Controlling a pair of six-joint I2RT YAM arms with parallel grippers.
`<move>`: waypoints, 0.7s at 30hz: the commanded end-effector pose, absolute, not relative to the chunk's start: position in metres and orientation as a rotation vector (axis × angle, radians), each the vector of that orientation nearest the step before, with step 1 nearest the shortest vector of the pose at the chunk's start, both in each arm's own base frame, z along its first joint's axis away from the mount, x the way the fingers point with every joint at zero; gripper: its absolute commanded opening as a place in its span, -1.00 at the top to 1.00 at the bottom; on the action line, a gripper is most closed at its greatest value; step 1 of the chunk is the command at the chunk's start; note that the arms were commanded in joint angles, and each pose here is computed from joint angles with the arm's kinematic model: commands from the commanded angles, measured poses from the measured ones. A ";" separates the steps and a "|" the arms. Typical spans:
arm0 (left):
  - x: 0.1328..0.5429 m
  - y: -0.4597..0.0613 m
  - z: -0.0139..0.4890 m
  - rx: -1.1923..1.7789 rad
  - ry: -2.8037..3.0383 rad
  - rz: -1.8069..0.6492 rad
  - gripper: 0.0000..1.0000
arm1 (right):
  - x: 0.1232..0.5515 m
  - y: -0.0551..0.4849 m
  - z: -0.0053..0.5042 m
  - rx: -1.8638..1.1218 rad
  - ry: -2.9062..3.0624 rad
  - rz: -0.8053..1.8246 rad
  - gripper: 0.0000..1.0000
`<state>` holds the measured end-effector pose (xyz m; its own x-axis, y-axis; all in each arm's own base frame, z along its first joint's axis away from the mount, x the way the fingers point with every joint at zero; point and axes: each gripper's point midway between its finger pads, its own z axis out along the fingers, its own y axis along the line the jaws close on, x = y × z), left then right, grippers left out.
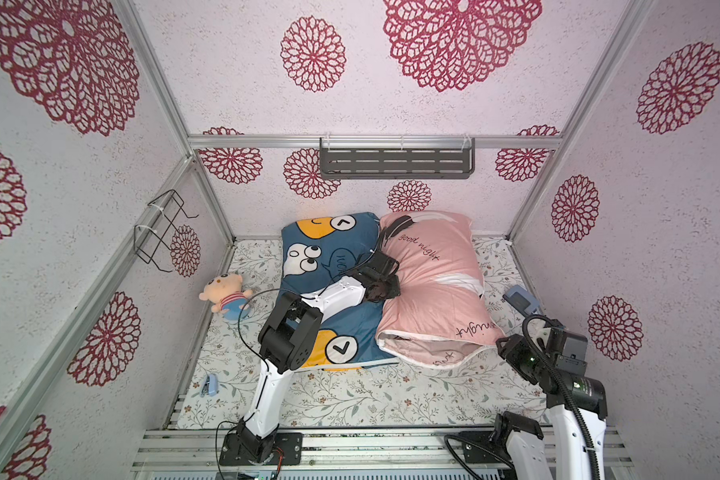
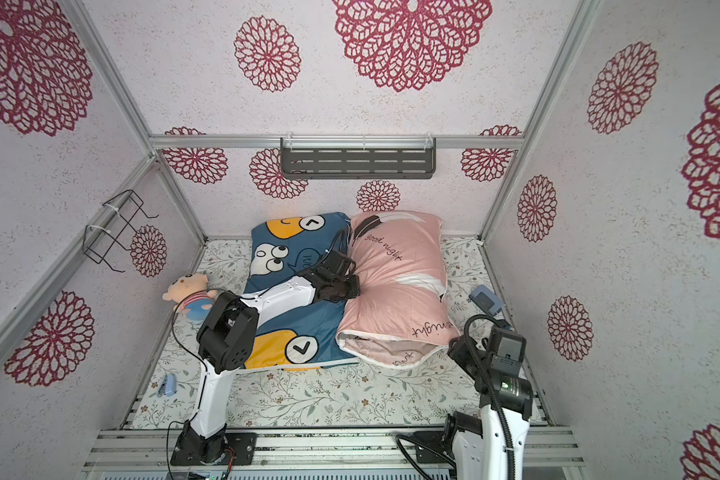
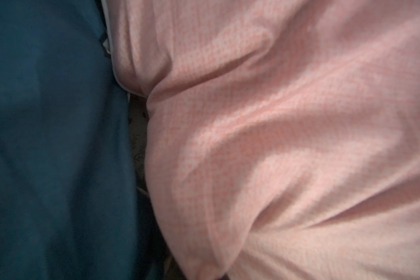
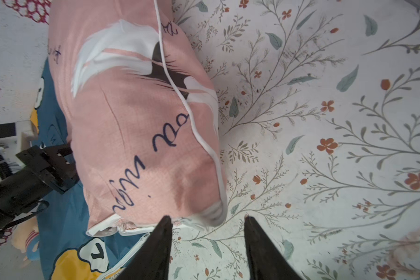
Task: Zip up pillowcases
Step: Pick up the pillowcase from the center of the board.
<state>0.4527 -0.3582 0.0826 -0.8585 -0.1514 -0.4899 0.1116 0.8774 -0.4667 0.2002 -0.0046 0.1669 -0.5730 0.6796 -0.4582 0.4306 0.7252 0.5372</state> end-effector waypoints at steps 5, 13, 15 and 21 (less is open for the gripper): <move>0.505 -0.299 0.107 -0.235 2.363 -0.539 0.98 | 0.216 0.007 0.168 0.820 2.179 0.636 0.05; 0.505 -0.298 0.110 -0.240 2.358 -0.537 0.98 | 0.216 0.004 0.155 0.843 2.195 0.635 0.09; 0.505 -0.298 0.111 -0.239 2.358 -0.537 0.97 | 0.217 0.001 0.155 0.837 2.190 0.613 0.13; 0.505 -0.297 0.111 -0.241 2.361 -0.537 0.97 | 0.223 -0.005 0.161 0.822 2.138 0.617 0.28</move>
